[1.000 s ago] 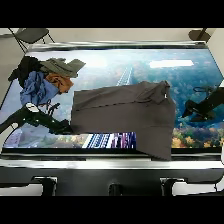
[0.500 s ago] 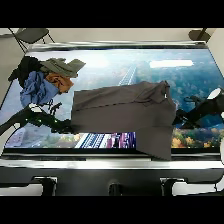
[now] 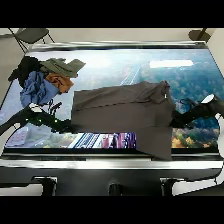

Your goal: Fold the shirts.

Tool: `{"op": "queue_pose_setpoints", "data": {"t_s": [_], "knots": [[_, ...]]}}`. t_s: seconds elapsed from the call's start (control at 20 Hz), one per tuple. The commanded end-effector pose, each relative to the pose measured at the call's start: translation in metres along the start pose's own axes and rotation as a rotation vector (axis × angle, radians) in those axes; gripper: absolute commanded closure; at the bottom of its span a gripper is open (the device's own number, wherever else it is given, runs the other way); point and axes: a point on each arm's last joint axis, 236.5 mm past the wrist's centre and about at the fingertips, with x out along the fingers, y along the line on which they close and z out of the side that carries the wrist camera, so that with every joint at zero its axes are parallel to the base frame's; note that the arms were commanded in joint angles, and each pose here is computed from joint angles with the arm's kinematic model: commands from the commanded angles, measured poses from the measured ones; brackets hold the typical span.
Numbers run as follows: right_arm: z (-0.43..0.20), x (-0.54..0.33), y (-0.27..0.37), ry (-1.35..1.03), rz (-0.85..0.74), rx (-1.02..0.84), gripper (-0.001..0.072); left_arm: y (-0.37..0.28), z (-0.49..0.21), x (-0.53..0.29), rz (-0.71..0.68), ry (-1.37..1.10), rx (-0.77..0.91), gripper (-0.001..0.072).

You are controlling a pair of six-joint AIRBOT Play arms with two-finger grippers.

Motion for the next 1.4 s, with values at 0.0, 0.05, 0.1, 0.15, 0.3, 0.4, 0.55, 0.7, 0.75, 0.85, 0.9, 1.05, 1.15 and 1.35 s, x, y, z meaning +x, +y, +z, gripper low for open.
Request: {"op": "queue_pose_setpoints", "data": {"t_s": [0.0,0.05,0.1,0.15,0.3,0.4,0.55,0.7,0.75,0.85,0.9,1.05,1.15,1.35], "knots": [[0.008,0.000,0.009,-0.028,0.036,-0.006,0.0656,-0.005,-0.003,-0.006,-0.010,0.025,0.021,0.0671],[0.011,-0.014,0.017,-0.051,0.048,-0.065,0.0656,-0.011,-0.002,-0.015,-0.018,0.036,0.041,0.0673],[0.018,-0.035,0.027,-0.110,0.053,-0.116,0.0656,-0.021,0.006,-0.031,-0.022,0.021,0.073,0.0675],[0.029,-0.066,0.040,-0.198,0.051,-0.165,0.0657,-0.031,0.021,-0.055,-0.006,-0.038,0.116,0.0675],[0.058,-0.233,0.104,-0.697,0.048,-0.329,0.0657,-0.086,0.084,-0.197,0.112,-0.486,0.247,0.0675],[0.023,-0.390,0.169,-1.162,0.118,-0.441,0.0657,-0.155,0.084,-0.328,0.136,-0.863,0.388,0.0674],[-0.132,-0.574,0.230,-1.762,0.245,-0.574,0.0657,-0.261,-0.009,-0.515,0.097,-1.448,0.561,0.0673],[-0.263,-0.612,0.238,-1.974,0.238,-0.660,0.0657,-0.305,-0.124,-0.585,0.056,-1.743,0.667,0.0673],[-0.288,-0.608,0.236,-1.976,0.232,-0.664,0.0657,-0.310,-0.151,-0.587,0.056,-1.769,0.690,0.0673],[-0.318,-0.595,0.226,-1.951,0.226,-0.618,0.0657,-0.316,-0.186,-0.589,0.057,-1.805,0.720,0.0673],[-0.324,-0.593,0.220,-1.950,0.209,-0.596,0.0657,-0.318,-0.198,-0.592,0.055,-1.826,0.730,0.0673],[-0.334,-0.594,0.209,-1.977,0.145,-0.576,0.0657,-0.310,-0.209,-0.599,0.118,-1.866,0.717,0.0673],[-0.334,-0.593,0.205,-1.976,0.117,-0.566,0.0658,-0.306,-0.206,-0.600,0.141,-1.866,0.707,0.0674],[-0.294,-0.567,0.192,-1.823,0.034,-0.528,0.0658,-0.292,-0.167,-0.574,0.154,-1.717,0.661,0.0674]]}}
